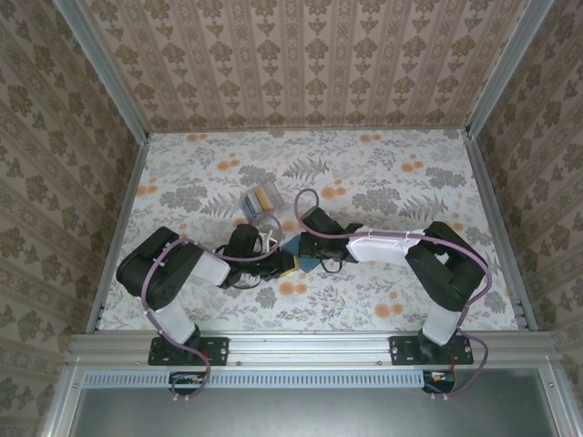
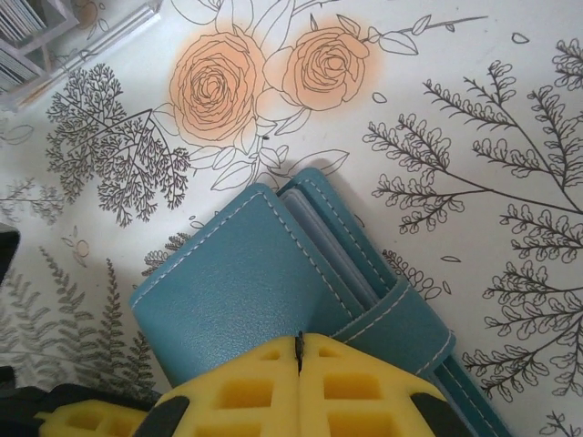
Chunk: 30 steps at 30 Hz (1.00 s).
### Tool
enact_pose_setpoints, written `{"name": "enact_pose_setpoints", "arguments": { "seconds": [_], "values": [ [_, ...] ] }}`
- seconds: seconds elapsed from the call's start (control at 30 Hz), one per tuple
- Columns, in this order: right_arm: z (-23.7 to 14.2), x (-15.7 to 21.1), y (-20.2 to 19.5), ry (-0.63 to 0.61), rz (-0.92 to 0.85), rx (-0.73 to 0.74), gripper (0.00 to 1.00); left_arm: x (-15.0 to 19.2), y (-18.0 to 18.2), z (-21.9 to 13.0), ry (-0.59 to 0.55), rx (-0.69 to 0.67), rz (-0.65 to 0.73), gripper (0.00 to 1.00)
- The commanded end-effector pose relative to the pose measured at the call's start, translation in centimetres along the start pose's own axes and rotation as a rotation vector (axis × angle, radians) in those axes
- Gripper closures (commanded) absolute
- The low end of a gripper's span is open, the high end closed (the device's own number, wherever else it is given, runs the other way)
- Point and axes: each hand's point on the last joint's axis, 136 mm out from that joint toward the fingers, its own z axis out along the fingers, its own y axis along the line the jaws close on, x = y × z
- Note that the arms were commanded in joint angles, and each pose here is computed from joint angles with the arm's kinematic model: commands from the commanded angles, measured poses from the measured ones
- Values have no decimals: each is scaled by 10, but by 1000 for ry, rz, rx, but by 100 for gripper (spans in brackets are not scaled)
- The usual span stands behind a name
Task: Put the credit cards into the card holder
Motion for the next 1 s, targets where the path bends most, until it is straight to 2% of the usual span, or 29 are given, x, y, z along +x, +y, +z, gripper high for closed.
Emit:
{"name": "enact_pose_setpoints", "arguments": {
  "seconds": [0.0, 0.33, 0.97],
  "values": [
    [-4, 21, 7, 124, 1, -109, 100, 3, 17, 1, -14, -64, -23, 83],
    [-7, 11, 14, 115, 17, -178, 100, 0, 21, 2, -16, -79, -42, 83],
    [4, -1, 8, 55, -19, -155, 100, 2, 22, 1, -12, -85, -40, 83]
  ]
}}
